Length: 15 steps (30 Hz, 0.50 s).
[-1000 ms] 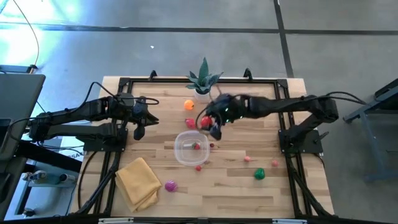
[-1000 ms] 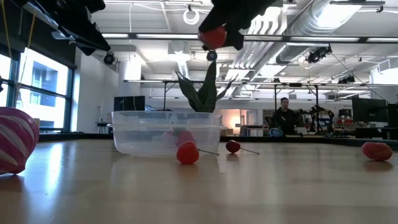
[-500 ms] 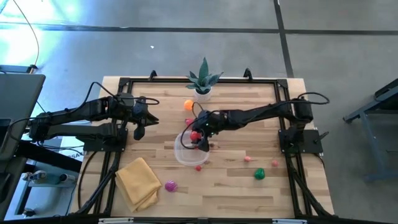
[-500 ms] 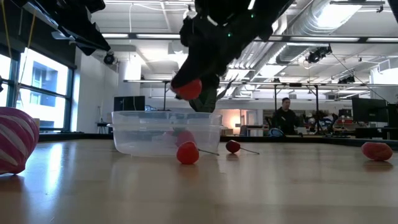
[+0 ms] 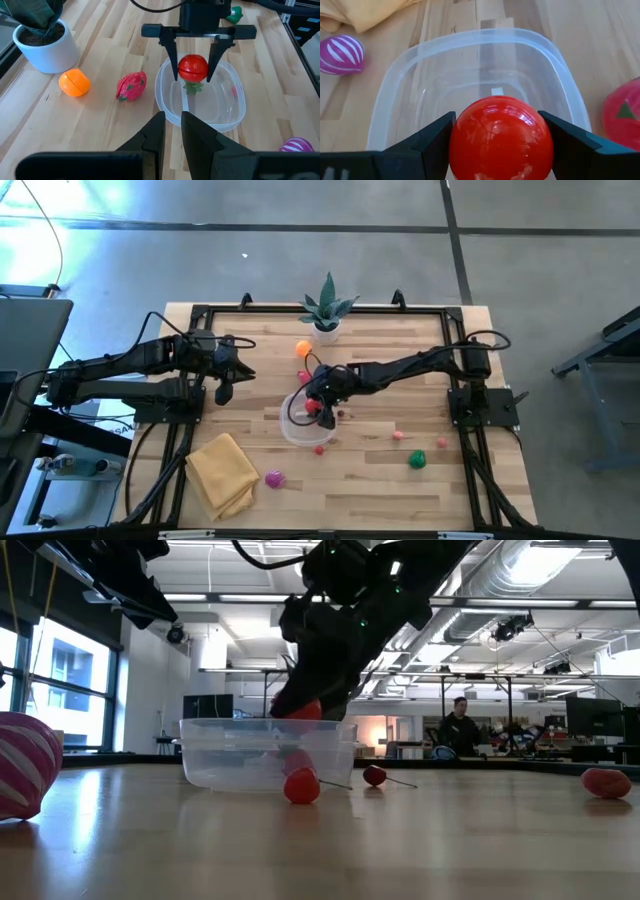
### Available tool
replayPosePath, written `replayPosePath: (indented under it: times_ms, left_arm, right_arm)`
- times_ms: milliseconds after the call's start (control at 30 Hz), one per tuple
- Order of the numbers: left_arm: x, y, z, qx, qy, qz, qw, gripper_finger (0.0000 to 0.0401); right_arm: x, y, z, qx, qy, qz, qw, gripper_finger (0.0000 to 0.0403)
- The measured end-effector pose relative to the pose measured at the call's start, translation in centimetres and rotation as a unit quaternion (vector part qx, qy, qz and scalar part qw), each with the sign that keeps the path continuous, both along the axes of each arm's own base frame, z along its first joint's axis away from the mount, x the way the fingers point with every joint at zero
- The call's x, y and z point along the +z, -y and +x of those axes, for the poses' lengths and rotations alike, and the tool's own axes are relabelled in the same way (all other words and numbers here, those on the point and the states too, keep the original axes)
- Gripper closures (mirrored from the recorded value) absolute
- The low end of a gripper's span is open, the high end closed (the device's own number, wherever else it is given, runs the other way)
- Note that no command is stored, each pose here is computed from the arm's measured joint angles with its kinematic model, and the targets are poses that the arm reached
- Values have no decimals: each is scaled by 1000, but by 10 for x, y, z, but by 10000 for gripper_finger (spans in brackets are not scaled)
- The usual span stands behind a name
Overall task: Pick and placing Produce into tupperware
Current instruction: Put the red tomato into the transparent bin
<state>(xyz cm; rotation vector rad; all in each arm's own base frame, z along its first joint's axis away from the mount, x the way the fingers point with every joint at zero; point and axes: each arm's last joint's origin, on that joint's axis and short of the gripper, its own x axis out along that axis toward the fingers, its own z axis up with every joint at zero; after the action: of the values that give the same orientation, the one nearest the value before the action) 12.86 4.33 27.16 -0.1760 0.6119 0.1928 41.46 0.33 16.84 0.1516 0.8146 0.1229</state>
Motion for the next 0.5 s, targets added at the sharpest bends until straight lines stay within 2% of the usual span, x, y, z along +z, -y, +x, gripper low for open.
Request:
replayPosePath:
  times_ms: [500]
  left_arm:
    - [0, 0, 0, 0, 0, 0, 1000, 348]
  right_arm:
    - [-22, -14, 3, 14, -28, 1, 999, 147]
